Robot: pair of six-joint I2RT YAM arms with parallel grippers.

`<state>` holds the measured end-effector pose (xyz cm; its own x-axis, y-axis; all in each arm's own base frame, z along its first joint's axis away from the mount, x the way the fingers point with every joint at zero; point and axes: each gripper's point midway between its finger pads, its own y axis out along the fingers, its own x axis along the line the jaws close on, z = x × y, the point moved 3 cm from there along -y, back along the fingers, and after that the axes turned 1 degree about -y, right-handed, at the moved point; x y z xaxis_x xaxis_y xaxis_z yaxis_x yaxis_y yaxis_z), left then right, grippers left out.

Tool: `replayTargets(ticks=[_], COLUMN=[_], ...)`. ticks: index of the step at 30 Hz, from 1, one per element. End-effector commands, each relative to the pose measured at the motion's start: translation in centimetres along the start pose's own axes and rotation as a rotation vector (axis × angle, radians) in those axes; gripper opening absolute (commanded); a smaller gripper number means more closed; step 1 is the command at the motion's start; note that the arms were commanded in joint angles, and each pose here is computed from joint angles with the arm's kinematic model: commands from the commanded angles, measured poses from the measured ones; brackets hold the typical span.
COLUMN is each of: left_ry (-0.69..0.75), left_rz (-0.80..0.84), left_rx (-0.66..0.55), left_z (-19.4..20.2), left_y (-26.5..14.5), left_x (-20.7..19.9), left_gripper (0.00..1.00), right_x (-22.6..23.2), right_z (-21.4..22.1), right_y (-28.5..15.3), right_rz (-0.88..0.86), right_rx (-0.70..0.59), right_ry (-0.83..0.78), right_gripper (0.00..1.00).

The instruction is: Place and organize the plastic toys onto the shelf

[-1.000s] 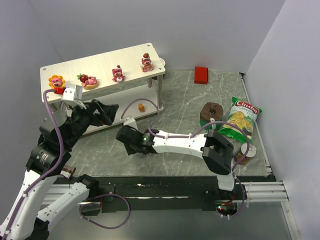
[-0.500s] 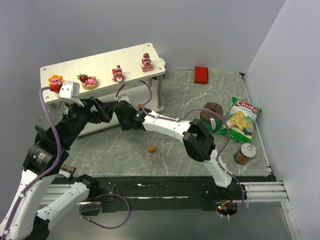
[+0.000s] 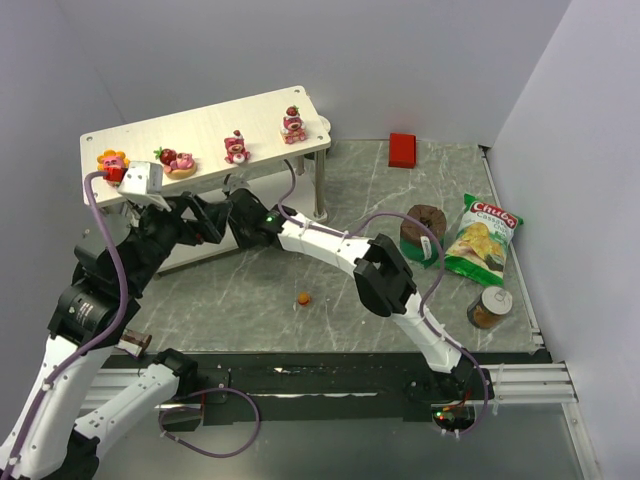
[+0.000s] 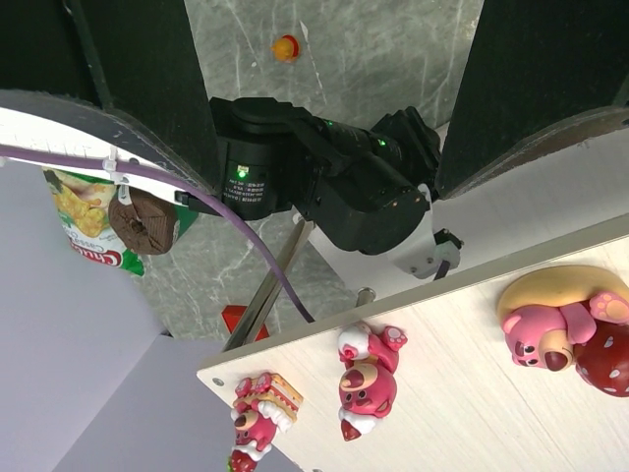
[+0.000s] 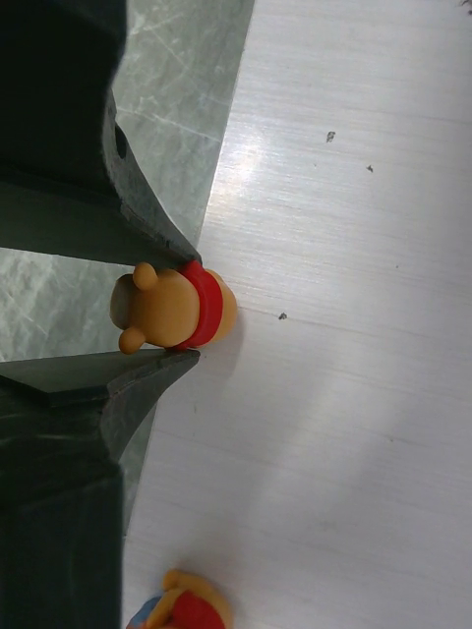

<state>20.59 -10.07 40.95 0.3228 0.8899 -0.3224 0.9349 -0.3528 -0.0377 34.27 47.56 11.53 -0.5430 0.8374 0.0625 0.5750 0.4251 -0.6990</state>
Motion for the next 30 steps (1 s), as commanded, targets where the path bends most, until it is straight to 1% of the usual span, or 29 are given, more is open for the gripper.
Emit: replayTargets(ticks=[1, 7, 12, 20, 24, 27, 30], left_ry=[0.019, 0.024, 0.024, 0.022, 0.022, 0.023, 0.022], left_rz=[0.0, 0.0, -0.002, -0.003, 0.0, 0.001, 0.003], left_rx=[-0.025, -0.017, -0.016, -0.021, -0.021, -0.019, -0.021], left_z=[-0.9, -0.6, -0.6, -0.8, -0.7, -0.8, -0.8], left_y=[0.3, 0.6, 0.6, 0.4, 0.4, 0.4, 0.4], left_x=[-0.2, -0.1, -0.1, -0.1, -0.1, -0.2, -0.2], left_gripper=[0.96, 0.96, 0.96, 0.96, 0.96, 0.96, 0.96], right_x=[-0.1, -0.5, -0.8, -1.5, -1.4, -1.4, -1.6], right_z=[-1.2, -0.5, -0.1, 0.8, 1.1, 1.0, 1.1], right_y=[0.1, 0.9, 1.3, 0.8, 0.9, 1.1, 1.4], right_rz=[0.001, 0.04, 0.067, 0.091, 0.09, 0.088, 0.091], right_rx=[-0.023, 0.001, 0.024, 0.081, 0.09, 0.088, 0.096], right_ry=[-0.012, -0.007, 0.001, 0.033, 0.028, 0.029, 0.035], right_gripper=[0.11, 0.13, 0.19, 0.2, 0.22, 0.26, 0.36])
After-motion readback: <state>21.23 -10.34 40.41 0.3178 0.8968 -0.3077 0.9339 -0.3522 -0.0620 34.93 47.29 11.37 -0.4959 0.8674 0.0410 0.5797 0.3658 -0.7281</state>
